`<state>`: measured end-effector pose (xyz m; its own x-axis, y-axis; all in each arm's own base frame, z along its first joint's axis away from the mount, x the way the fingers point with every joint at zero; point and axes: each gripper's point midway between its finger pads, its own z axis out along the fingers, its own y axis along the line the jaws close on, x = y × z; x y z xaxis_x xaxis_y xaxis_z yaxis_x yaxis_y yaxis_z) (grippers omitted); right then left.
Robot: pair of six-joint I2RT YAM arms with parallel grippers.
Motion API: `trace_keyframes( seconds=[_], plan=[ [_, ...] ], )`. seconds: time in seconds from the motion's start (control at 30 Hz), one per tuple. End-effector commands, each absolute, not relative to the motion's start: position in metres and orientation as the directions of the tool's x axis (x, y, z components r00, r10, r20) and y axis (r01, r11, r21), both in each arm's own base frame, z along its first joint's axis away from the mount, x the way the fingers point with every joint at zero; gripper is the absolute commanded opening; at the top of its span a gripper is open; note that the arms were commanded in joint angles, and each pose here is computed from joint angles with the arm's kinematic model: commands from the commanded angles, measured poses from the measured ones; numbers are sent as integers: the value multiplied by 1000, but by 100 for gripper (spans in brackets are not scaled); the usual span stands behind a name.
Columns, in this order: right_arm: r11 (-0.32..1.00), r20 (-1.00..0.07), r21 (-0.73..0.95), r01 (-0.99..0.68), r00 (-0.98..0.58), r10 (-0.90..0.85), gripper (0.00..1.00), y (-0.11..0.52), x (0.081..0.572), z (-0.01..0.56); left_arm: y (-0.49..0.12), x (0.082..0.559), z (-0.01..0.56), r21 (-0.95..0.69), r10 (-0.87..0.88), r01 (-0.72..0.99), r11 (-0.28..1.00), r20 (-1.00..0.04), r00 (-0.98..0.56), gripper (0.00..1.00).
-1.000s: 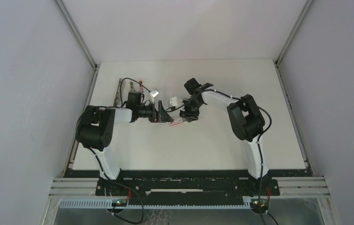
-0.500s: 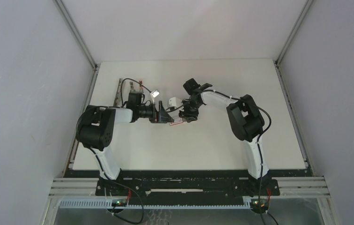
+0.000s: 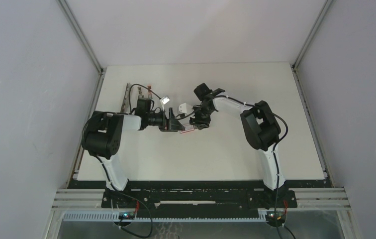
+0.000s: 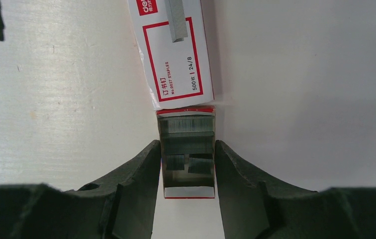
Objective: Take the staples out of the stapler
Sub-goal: Close the staple box at the center of the board.
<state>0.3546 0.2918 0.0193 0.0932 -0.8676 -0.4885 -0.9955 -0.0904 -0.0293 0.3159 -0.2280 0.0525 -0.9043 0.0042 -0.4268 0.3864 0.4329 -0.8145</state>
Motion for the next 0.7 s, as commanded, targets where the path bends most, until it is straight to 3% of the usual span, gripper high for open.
trace_keyframes(
  seconds=[0.0, 0.67],
  plan=[
    [-90, -527, -97, -991, 128, -840, 43, 308, 365, 47, -234, 314, 56, -820, 19, 411, 399, -441, -897, 99],
    [-114, -514, -80, -990, 139, -846, 43, 311, 359, 42, -241, 313, 55, -816, 34, 421, 396, -445, -895, 99]
  ],
)
